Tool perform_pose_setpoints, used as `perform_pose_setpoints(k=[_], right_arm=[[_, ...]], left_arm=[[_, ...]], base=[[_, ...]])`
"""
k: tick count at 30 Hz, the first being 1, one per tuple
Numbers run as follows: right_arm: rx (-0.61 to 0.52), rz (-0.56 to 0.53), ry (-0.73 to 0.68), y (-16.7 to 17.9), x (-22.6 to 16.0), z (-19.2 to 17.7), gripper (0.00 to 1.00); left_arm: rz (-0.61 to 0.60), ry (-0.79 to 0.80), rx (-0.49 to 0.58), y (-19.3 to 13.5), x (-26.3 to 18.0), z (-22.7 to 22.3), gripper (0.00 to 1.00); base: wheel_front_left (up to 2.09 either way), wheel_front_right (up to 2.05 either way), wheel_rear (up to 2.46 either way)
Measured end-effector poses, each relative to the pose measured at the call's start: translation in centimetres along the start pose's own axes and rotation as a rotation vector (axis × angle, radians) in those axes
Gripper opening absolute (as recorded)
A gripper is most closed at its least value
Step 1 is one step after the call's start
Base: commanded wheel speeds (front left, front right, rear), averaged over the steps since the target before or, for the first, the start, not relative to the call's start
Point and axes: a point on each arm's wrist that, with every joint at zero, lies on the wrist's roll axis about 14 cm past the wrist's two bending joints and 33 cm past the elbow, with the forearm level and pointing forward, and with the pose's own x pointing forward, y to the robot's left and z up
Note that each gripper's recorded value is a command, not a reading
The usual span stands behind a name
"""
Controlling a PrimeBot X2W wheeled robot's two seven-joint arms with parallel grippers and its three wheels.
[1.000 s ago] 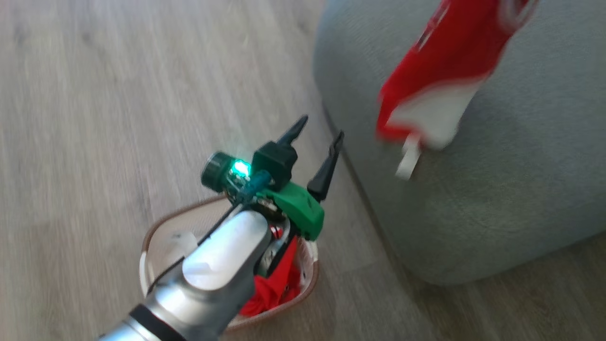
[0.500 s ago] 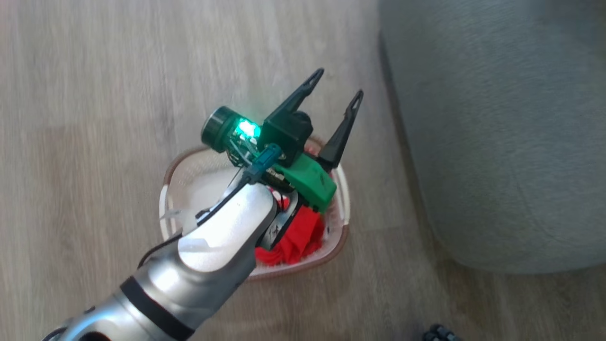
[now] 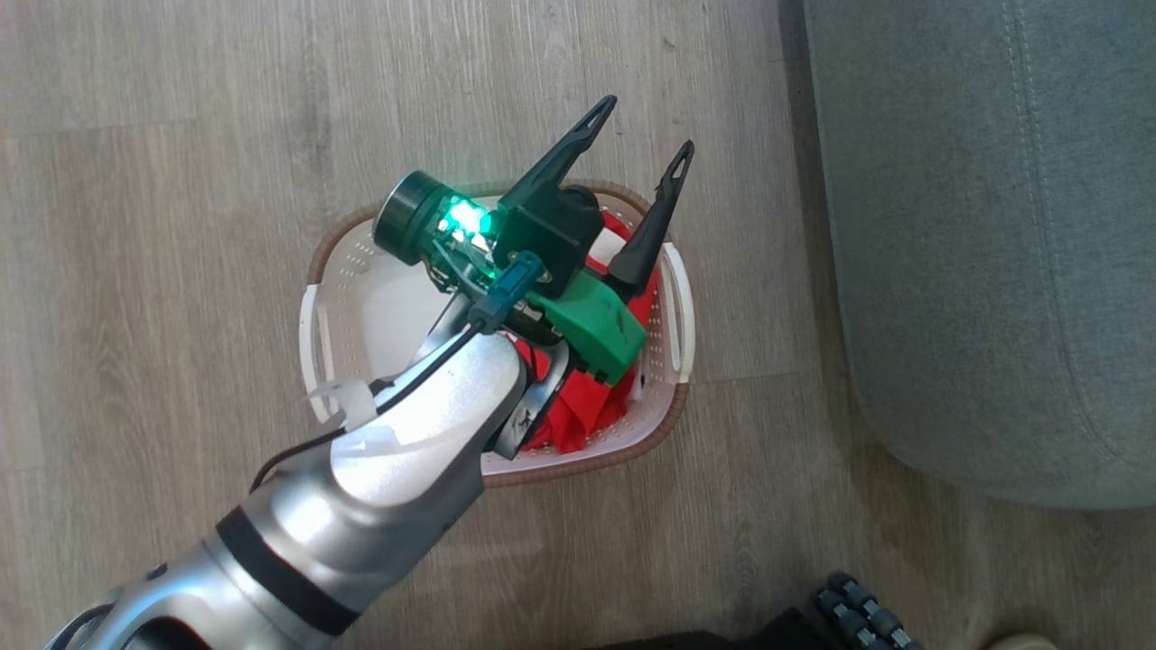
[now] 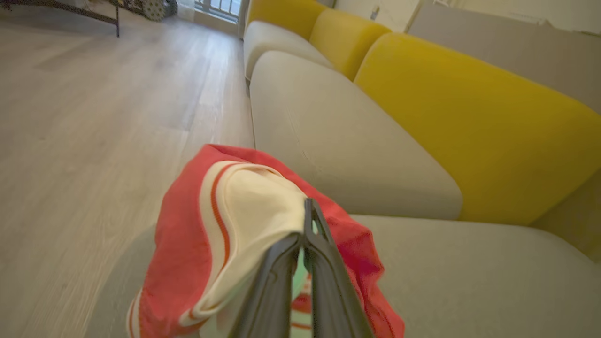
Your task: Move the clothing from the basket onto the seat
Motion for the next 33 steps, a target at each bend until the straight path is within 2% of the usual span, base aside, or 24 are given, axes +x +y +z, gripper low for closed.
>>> perform_pose_setpoints(k=[4,11,12,14,21,26,33], right_arm=[[0.023,-0.017,0.119,-0.2,-2.4,-5.2,0.0],[0.024,-0.003,0.222,1.0,-4.7,-9.2,0.0],[0.032,-0.011,0.233,0.8,-5.0,-9.5,0.25],[0.045,-0.02,0.244,0.6,-5.3,-9.8,1.0],[0.046,0.018,0.256,2.0,-7.1,-10.2,1.0],[0.07,0.023,0.227,1.8,-8.9,-9.2,1.0],[0.092,0.035,0.134,0.8,-11.1,-5.7,1.0]], left_arm=[[-0.007,0.005,-0.002,-0.1,0.1,-0.3,1.0],[-0.005,0.017,0.009,0.2,0.1,-0.6,1.0],[-0.006,0.017,0.009,0.1,0.1,-0.6,1.0],[-0.006,0.018,0.011,0.1,0.1,-0.5,1.0],[0.017,-0.005,0.015,0.5,-0.2,0.6,1.0],[0.048,-0.038,0.001,0.7,-0.9,2.0,1.0],[0.105,-0.092,-0.011,0.8,-2.8,4.5,1.0]], base=[[0.0,0.0,0.0],[0.0,0.0,0.0],[0.0,0.0,0.0],[0.0,0.0,0.0],[0.0,0.0,0.0],[0.0,0.0,0.0],[0.0,0.0,0.0]])
